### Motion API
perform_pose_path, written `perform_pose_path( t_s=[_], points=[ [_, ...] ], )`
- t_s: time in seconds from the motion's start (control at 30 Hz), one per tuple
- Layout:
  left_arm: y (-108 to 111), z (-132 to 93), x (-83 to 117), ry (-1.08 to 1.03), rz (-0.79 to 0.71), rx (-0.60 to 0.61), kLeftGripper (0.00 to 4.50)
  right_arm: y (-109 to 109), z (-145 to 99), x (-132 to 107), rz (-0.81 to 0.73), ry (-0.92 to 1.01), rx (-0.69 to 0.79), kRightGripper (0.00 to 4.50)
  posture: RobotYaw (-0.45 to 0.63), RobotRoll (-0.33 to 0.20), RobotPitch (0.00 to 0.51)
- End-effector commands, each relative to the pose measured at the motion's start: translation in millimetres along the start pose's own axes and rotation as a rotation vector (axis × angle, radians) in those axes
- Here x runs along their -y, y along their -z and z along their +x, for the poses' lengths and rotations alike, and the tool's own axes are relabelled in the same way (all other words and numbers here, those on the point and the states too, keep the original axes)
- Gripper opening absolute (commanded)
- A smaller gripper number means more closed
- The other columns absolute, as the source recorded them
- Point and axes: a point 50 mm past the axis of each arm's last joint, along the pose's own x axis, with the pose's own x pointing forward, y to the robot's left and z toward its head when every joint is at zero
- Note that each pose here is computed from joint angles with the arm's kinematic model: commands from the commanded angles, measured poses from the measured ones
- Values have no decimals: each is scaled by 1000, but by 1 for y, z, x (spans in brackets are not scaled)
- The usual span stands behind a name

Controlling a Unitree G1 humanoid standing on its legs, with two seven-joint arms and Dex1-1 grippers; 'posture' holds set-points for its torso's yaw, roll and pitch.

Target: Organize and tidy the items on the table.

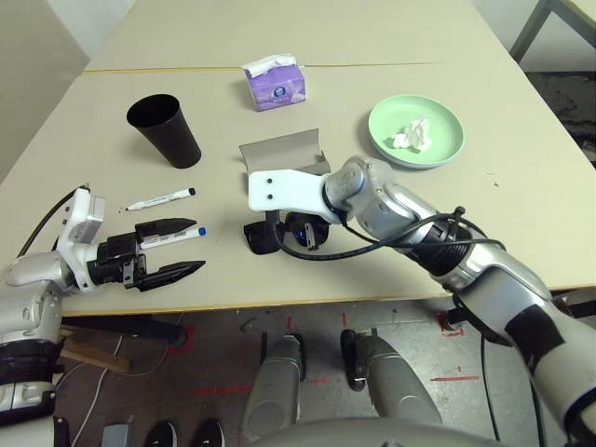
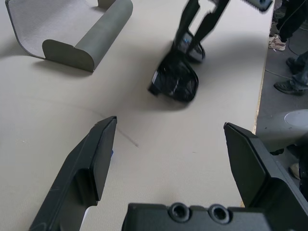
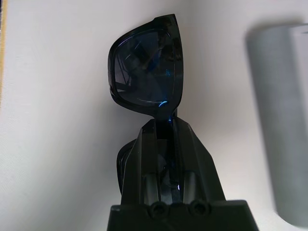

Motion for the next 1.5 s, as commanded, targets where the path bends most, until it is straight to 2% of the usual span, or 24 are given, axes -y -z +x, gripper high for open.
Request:
perform_pose_path(
  t_s=[0.03, 0.33, 0.57, 0.83, 1.5],
  points=[
    [5, 1, 1, 1, -17, -8, 4500, -9, -10, 9, -12, 16, 26, 191, 32, 0, 211],
    [4, 2, 0, -7, -17, -2, 4500, -17, -17, 31, -75, 90, 33, 191, 31, 0, 210],
    [2, 2, 1, -12, -14, 1, 4500, -5, -11, 63, -188, 186, -20, 191, 48, 0, 216],
    [3, -2, 5, -22, -22, -4, 4500, 4, -15, 88, -227, 281, -77, 191, 64, 0, 224],
    [1, -7, 11, -44, -26, -4, 4500, -1, 6, 81, -219, 282, -17, 191, 106, 0, 234]
  ],
)
